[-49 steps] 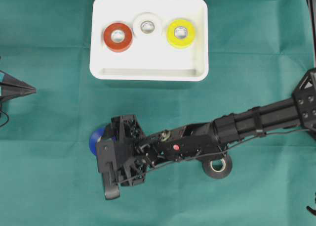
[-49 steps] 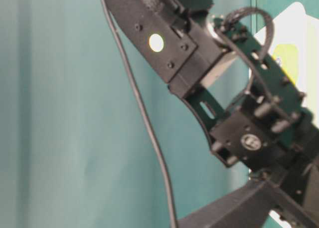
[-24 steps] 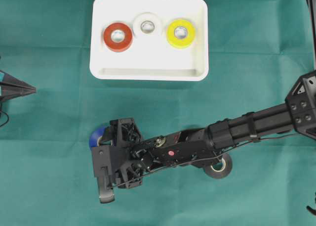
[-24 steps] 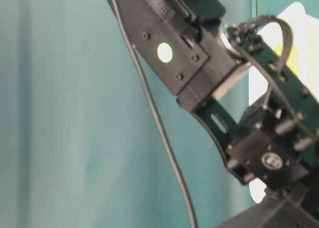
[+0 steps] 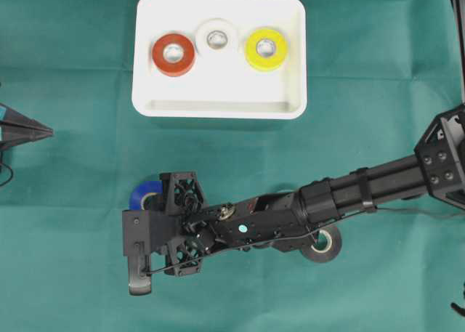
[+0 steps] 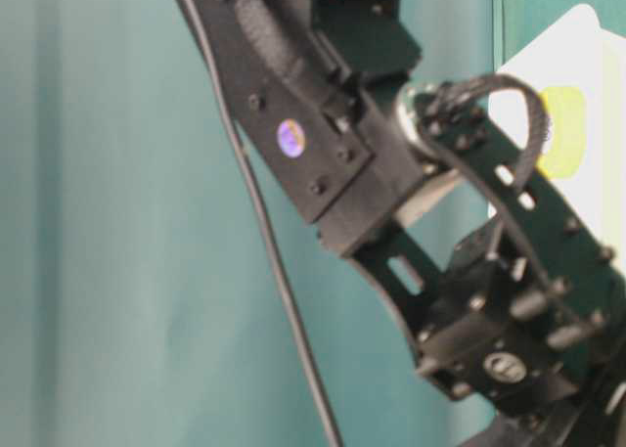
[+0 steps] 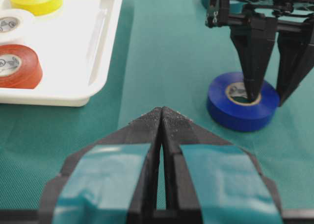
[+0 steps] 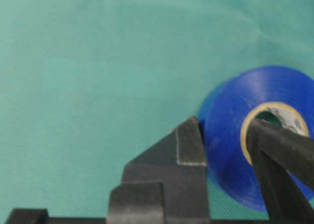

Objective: Put the tape into the white case with the right arm.
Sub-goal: 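Close the right gripper on the blue tape roll, then carry the blue roll into the tray below the red roll, release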

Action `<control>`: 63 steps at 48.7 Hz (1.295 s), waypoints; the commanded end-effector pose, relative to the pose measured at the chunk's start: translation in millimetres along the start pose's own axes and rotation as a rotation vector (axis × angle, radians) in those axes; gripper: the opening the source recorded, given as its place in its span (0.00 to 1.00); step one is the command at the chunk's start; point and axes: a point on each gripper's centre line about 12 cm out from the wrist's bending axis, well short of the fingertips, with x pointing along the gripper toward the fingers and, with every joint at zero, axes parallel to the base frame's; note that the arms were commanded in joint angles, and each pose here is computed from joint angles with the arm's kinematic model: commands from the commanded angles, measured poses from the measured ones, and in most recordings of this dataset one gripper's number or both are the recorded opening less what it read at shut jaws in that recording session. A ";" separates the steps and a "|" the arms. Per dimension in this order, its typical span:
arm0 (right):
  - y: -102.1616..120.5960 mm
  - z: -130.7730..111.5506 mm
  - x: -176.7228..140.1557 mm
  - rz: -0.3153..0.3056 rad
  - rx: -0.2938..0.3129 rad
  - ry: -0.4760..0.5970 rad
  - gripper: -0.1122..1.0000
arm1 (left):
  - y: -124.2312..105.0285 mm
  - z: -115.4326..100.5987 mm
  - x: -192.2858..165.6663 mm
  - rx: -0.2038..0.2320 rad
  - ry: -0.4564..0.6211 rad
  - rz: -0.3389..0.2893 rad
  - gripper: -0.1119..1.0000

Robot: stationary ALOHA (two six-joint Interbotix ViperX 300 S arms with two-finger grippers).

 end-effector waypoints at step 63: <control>-44.1 67.3 -65.6 -0.134 0.097 -0.058 0.12 | 0.0 5.3 0.4 0.001 -0.009 0.001 0.10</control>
